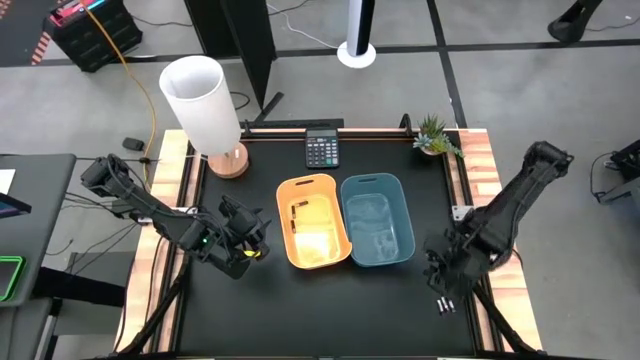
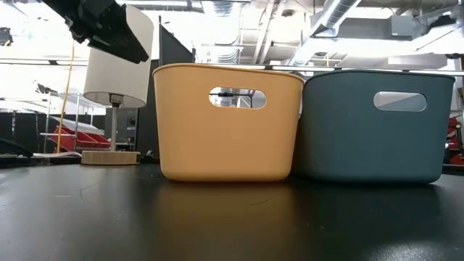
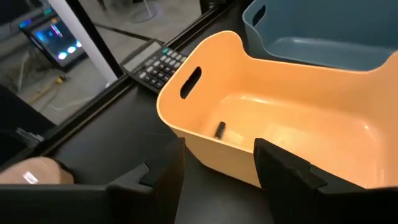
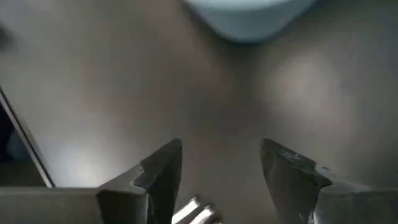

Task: Sort batteries
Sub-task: Put the left silver battery into the blue bin

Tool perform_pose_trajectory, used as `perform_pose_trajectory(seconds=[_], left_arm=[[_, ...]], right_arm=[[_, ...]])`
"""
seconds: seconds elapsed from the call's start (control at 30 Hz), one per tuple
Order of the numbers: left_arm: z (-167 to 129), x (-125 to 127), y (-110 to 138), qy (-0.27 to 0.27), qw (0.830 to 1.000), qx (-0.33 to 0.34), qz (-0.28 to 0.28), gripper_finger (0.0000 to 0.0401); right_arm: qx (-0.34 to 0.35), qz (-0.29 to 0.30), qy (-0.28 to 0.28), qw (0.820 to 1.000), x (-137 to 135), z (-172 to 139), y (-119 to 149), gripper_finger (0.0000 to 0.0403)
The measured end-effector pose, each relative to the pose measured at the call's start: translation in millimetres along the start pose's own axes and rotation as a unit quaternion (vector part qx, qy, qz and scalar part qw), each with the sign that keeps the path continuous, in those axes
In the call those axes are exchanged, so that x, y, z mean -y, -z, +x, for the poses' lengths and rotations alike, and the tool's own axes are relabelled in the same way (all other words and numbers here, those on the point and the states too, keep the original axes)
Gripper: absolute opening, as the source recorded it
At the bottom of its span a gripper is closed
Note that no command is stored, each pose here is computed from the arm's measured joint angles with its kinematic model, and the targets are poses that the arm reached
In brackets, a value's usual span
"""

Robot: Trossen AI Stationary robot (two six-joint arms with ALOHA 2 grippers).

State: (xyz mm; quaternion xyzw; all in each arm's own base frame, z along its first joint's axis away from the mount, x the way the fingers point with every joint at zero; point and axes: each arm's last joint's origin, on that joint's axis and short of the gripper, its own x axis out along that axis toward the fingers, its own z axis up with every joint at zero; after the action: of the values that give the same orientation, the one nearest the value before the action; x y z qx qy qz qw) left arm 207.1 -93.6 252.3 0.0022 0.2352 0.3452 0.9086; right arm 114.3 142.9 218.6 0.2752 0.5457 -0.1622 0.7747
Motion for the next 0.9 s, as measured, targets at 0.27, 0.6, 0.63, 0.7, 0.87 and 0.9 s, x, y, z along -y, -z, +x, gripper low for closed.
perform_pose_trajectory(seconds=[0.27,0.6,0.63,0.7,0.87,0.9], left_arm=[[-6.6,-1.1,6.2,0.002,0.999,-0.007,0.038,0.0184],[-19.3,-1.1,8.7,0.003,0.999,0.024,0.038,0.0184],[-19.5,-1.6,8.3,0.003,0.999,0.025,0.037,0.0184],[-19.5,-1.6,8.3,0.002,0.999,0.026,0.037,0.0184],[-19.5,-1.6,8.2,0.003,0.999,0.026,0.034,0.0184],[-19.5,-1.6,8.2,0.003,0.999,0.026,0.034,0.0184]], right_arm=[[-0.061,0.107,0.064,0.99,-15.4,29.4,41.3,0.0234],[-0.074,0.151,0.101,0.981,-49.8,38.1,66.9,0.0234],[-0.074,0.151,0.104,0.98,-53.7,38.6,67.9,0.0234],[-0.07,0.148,0.118,0.98,-59.1,39.9,69.4,0.0234],[-0.063,0.145,0.135,0.978,-71.8,41.9,71.4,0.0222],[-0.063,0.145,0.136,0.978,-74.0,42.7,71.7,0.0218]])
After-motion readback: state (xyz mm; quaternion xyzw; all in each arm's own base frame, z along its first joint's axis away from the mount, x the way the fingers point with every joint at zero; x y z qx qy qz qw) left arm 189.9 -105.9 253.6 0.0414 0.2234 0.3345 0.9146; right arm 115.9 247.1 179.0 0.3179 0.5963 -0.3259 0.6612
